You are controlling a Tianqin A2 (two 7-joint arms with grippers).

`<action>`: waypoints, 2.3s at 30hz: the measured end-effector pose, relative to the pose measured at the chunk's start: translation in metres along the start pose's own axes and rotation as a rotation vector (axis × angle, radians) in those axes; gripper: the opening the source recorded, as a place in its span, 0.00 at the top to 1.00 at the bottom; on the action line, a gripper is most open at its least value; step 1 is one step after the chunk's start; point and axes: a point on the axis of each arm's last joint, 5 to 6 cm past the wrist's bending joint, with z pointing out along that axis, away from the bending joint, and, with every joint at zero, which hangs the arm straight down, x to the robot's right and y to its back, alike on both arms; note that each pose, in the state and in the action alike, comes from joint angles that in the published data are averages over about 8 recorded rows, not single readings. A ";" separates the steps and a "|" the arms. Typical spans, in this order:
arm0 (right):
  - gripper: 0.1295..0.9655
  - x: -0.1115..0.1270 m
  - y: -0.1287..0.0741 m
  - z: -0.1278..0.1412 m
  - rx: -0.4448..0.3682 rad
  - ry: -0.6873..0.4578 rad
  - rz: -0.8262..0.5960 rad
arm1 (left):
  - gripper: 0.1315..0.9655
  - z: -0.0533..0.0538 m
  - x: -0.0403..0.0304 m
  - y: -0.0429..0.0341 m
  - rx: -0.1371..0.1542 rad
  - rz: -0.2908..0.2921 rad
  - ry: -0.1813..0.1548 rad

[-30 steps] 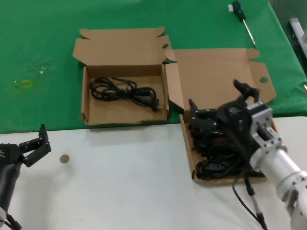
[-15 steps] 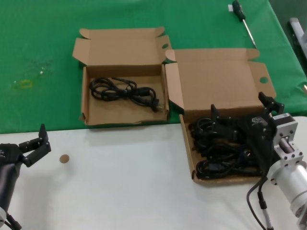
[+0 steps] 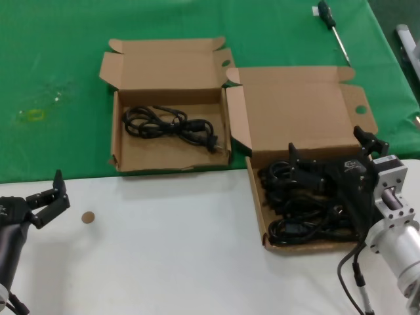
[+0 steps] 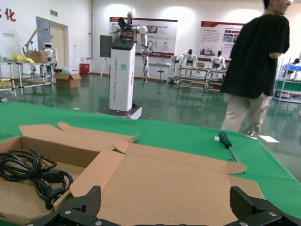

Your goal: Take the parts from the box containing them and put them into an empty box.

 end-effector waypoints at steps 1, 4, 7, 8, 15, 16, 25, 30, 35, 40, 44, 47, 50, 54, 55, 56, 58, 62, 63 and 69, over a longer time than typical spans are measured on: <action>0.00 0.000 0.000 0.000 0.000 0.000 0.000 | 0.00 0.000 0.0000 0.0000 0.000 0.000 0.000; 0.00 0.000 0.000 0.000 0.000 0.000 0.000 | 0.00 0.000 0.0000 0.0000 0.000 0.000 0.000; 0.00 0.000 0.000 0.000 0.000 0.000 0.000 | 0.00 0.000 0.0000 0.0000 0.000 0.000 0.000; 0.00 0.000 0.000 0.000 0.000 0.000 0.000 | 0.00 0.000 0.0000 0.0000 0.000 0.000 0.000; 0.00 0.000 0.000 0.000 0.000 0.000 0.000 | 0.00 0.000 0.0000 0.0000 0.000 0.000 0.000; 0.00 0.000 0.000 0.000 0.000 0.000 0.000 | 0.00 0.000 0.0000 0.0000 0.000 0.000 0.000; 0.00 0.000 0.000 0.000 0.000 0.000 0.000 | 0.00 0.000 0.0000 0.0000 0.000 0.000 0.000; 0.00 0.000 0.000 0.000 0.000 0.000 0.000 | 0.00 0.000 0.0000 0.0000 0.000 0.000 0.000; 0.00 0.000 0.000 0.000 0.000 0.000 0.000 | 0.00 0.000 0.0000 0.0000 0.000 0.000 0.000; 0.00 0.000 0.000 0.000 0.000 0.000 0.000 | 0.00 0.000 0.0000 0.0000 0.000 0.000 0.000; 0.00 0.000 0.000 0.000 0.000 0.000 0.000 | 0.00 0.000 0.0000 0.0000 0.000 0.000 0.000; 0.00 0.000 0.000 0.000 0.000 0.000 0.000 | 0.00 0.000 0.0000 0.0000 0.000 0.000 0.000; 0.00 0.000 0.000 0.000 0.000 0.000 0.000 | 0.00 0.000 0.0000 0.0000 0.000 0.000 0.000; 0.00 0.000 0.000 0.000 0.000 0.000 0.000 | 0.00 0.000 0.0000 0.0000 0.000 0.000 0.000; 0.00 0.000 0.000 0.000 0.000 0.000 0.000 | 0.00 0.000 0.0000 0.0000 0.000 0.000 0.000; 0.00 0.000 0.000 0.000 0.000 0.000 0.000 | 0.00 0.000 0.0000 0.0000 0.000 0.000 0.000; 0.00 0.000 0.000 0.000 0.000 0.000 0.000 | 0.00 0.000 0.0000 0.0000 0.000 0.000 0.000; 0.00 0.000 0.000 0.000 0.000 0.000 0.000 | 0.00 0.000 0.0000 0.0000 0.000 0.000 0.000; 0.00 0.000 0.000 0.000 0.000 0.000 0.000 | 0.00 0.000 0.0000 0.0000 0.000 0.000 0.000; 0.00 0.000 0.000 0.000 0.000 0.000 0.000 | 0.00 0.000 0.0000 0.0000 0.000 0.000 0.000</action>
